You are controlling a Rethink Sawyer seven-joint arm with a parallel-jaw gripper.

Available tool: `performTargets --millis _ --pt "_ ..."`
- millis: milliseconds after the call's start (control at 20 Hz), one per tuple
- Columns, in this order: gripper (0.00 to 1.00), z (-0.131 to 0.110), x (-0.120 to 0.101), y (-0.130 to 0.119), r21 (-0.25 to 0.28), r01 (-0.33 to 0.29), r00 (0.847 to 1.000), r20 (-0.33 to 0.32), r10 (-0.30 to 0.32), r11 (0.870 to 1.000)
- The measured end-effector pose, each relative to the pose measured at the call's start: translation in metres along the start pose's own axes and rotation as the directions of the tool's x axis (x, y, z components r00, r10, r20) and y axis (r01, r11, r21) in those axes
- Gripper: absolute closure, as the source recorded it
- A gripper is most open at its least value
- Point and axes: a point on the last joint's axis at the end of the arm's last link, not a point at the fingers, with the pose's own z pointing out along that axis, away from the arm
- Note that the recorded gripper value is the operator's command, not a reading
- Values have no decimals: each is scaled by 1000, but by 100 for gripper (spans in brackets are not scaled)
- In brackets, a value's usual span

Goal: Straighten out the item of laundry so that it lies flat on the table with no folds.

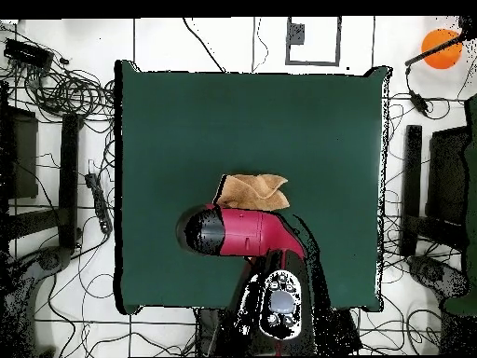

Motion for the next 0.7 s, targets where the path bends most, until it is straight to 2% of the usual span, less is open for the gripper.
performTargets --millis 700 --pt "100 -10 -3 -2 0 -3 1000 6 3 1000"
